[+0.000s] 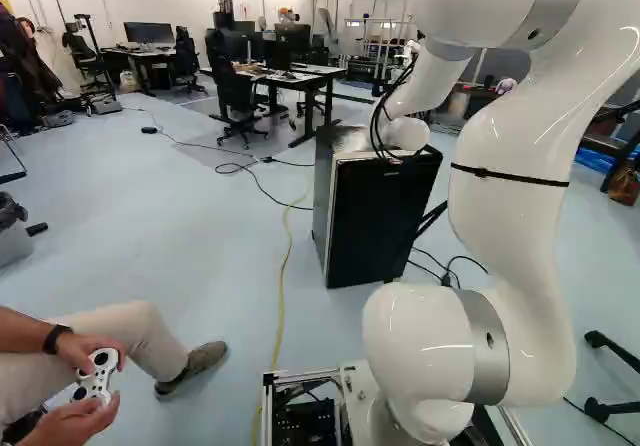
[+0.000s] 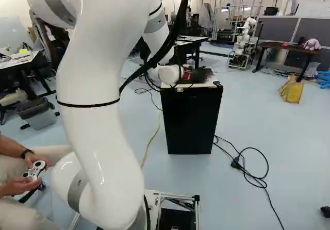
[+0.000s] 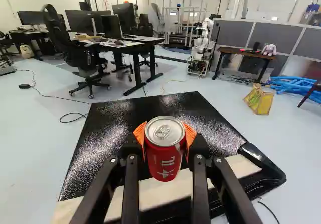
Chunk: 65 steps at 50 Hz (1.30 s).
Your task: Grab a drink from the fridge
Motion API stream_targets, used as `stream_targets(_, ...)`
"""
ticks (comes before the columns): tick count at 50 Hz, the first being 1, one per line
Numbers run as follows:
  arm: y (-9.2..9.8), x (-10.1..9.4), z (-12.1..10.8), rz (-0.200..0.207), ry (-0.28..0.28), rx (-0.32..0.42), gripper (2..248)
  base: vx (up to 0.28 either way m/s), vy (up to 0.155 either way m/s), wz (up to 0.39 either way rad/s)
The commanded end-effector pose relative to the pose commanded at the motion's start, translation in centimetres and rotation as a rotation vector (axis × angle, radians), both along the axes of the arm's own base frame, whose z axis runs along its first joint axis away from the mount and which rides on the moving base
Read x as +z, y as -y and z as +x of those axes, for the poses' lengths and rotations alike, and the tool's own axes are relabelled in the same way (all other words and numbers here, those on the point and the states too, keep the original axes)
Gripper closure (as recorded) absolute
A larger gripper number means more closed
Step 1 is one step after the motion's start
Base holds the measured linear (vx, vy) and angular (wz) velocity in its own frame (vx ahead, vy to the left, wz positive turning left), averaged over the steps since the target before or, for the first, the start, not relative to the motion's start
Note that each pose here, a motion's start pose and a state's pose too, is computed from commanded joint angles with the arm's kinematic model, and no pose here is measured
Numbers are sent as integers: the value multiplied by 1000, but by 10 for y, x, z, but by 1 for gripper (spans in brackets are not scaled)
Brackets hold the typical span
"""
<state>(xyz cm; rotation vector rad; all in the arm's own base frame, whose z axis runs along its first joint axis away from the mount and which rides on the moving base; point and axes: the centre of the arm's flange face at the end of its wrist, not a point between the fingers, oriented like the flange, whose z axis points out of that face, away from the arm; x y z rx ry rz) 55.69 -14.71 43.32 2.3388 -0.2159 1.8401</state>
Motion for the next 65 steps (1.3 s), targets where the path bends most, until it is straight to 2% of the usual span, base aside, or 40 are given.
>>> stream_targets(18, -14, 0, -16, 4, -6, 14, 154, 0, 0, 0)
stream_targets(34, -33, -2, -40, 10, -14, 34, 154, 0, 0, 0)
stream_targets(50, -58, -5, -75, 17, -25, 62, 154, 0, 0, 0)
stream_targets(65, -84, -13, -118, 25, -39, 94, 154, 0, 0, 0)
